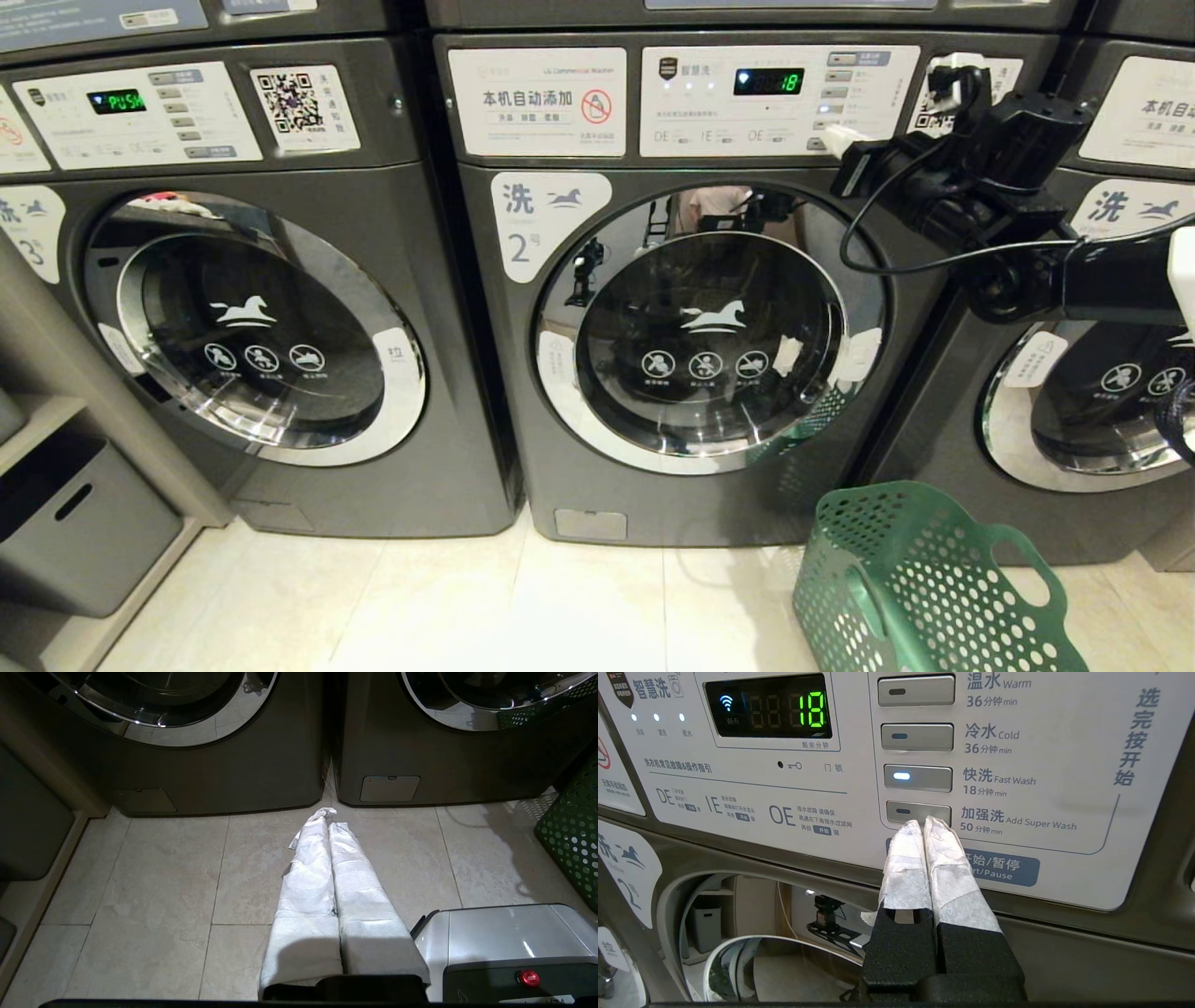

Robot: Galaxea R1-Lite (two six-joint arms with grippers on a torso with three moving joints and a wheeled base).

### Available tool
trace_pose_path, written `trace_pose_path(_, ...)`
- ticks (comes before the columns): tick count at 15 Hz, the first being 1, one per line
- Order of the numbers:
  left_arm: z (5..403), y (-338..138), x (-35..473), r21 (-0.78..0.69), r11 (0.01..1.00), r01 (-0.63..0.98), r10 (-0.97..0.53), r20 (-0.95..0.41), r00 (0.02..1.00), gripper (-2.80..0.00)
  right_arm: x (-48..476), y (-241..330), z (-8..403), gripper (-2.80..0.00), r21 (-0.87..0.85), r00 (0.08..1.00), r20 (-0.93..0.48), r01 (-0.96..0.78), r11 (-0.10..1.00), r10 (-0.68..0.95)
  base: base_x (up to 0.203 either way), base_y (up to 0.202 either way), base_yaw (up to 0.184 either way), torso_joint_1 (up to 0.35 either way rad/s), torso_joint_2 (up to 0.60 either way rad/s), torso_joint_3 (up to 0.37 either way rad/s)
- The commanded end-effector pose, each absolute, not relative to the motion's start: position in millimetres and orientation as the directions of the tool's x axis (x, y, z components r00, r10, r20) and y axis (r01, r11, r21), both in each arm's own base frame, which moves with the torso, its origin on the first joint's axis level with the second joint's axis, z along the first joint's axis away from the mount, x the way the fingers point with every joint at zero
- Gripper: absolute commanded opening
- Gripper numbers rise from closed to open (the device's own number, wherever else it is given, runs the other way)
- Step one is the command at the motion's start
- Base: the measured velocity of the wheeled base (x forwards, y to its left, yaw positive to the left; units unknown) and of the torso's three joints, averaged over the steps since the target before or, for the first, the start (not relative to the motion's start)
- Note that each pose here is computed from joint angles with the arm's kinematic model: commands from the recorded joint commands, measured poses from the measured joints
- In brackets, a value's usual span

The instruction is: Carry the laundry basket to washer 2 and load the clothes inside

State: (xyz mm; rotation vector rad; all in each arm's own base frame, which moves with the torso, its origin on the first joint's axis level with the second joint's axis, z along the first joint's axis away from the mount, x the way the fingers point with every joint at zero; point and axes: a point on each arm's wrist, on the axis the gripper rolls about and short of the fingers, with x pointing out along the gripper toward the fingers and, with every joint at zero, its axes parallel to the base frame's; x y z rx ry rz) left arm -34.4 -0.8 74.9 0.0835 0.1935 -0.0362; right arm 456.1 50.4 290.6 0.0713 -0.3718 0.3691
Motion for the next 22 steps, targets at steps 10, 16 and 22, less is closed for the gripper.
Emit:
trace_pose_path(10,74.8,-0.8,-34.5,0.081,0.996,0.046,-0.029,-0.194,0.981,-2.80,428.7,50.5,309.7,-2.80,0.002,0.864,0.382,-0.356,0.935,0.328,0.000,0.000,0.000,0.000,0.00,0.000)
trace_pose_path(16,74.7,-0.8,-34.6,0.078,0.996,0.044,-0.028,-0.193,0.981,-2.80,438.3,59.4,297.1,-2.80,0.006,0.866,0.359,-0.375,0.927,0.349,0.000,0.000,0.000,0.000,0.00,0.000)
trace_pose_path(22,74.7,-0.8,-34.6,0.080,0.996,0.044,-0.028,-0.193,0.981,-2.80,448.5,62.2,294.5,-2.80,0.002,0.859,0.373,-0.379,0.926,0.351,0.000,0.000,0.000,0.000,0.00,0.000)
